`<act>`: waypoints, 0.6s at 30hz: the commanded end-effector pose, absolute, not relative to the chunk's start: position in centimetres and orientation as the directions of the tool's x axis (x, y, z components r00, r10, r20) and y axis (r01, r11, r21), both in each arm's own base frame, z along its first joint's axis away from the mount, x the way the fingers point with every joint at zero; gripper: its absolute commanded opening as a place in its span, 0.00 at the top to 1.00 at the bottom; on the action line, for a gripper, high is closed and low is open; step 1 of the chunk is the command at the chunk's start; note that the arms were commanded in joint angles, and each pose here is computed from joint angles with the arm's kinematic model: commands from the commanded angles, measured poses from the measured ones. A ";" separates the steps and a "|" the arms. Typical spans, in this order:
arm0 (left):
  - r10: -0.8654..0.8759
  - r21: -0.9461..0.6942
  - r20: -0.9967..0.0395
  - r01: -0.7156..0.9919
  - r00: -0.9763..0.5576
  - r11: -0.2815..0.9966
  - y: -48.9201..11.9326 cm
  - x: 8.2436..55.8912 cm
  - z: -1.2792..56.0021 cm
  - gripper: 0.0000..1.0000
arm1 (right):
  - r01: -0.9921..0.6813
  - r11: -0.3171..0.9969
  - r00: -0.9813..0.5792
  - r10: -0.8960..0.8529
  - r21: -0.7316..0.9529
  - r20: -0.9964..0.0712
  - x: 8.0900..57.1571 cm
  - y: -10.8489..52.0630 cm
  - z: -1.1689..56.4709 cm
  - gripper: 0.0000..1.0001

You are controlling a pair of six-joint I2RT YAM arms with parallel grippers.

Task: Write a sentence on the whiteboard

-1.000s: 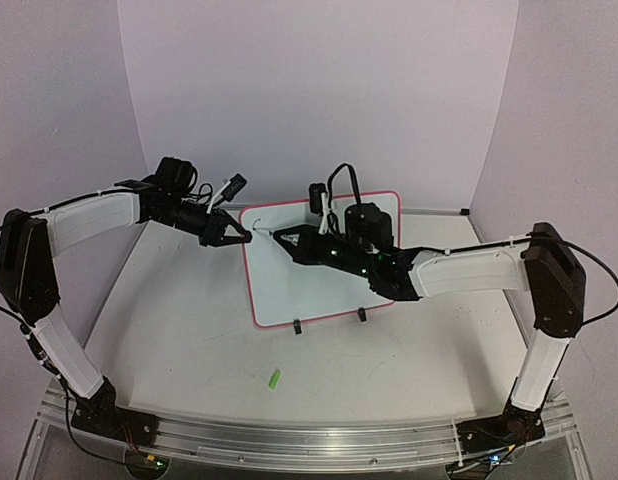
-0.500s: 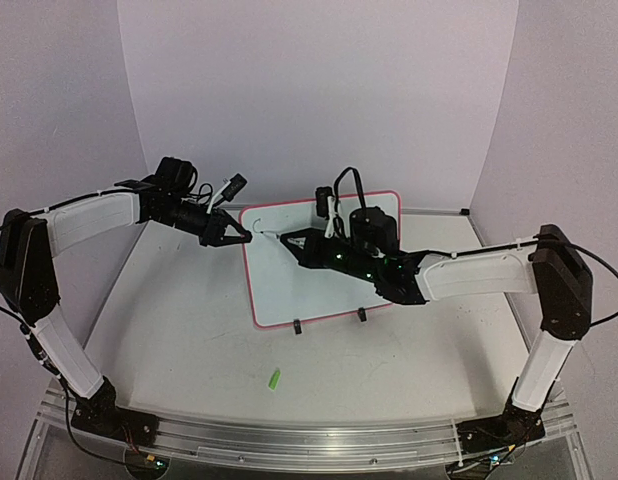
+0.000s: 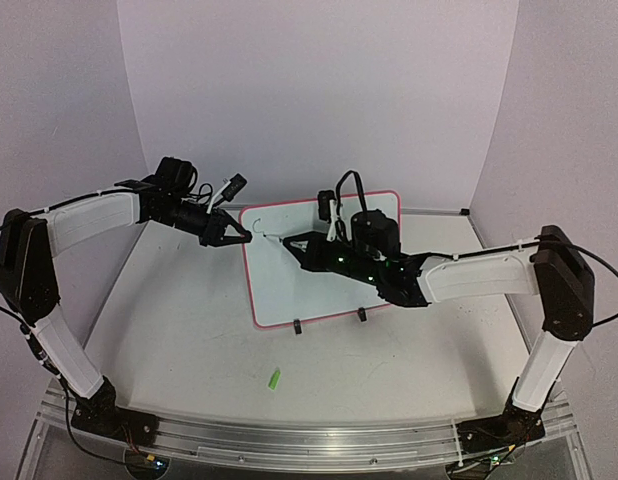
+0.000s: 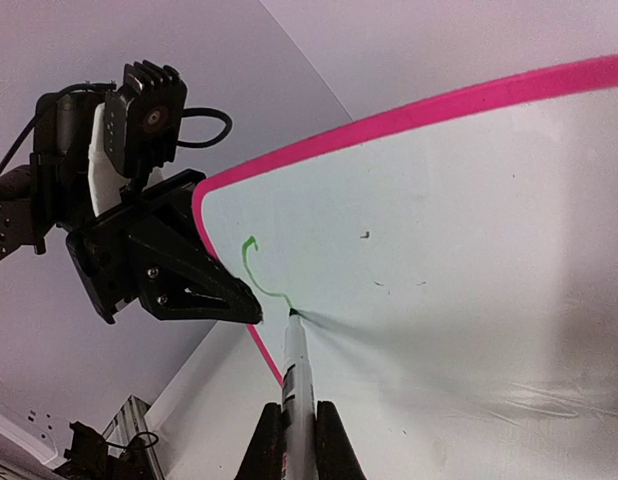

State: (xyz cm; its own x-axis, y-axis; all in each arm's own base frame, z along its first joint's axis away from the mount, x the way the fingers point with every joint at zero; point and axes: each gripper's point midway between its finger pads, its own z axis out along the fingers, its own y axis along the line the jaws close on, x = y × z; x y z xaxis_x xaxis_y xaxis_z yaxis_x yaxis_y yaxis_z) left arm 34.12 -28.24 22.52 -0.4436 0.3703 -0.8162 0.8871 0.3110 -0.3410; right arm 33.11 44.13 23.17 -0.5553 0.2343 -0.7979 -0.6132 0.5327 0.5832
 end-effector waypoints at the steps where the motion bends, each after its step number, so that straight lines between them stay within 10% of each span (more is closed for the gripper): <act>1: 0.386 -0.244 -0.838 0.897 -0.386 0.367 -27.2 35.0 23.4 1.00 | -0.568 0.584 -0.563 0.239 0.580 -0.791 33.7 42.8 22.1 1.00; 18: 0.385 -0.245 -0.838 0.897 -0.386 0.367 -27.2 35.0 23.5 1.00 | -0.595 0.549 -0.575 0.220 0.587 -0.788 33.9 44.5 22.2 1.00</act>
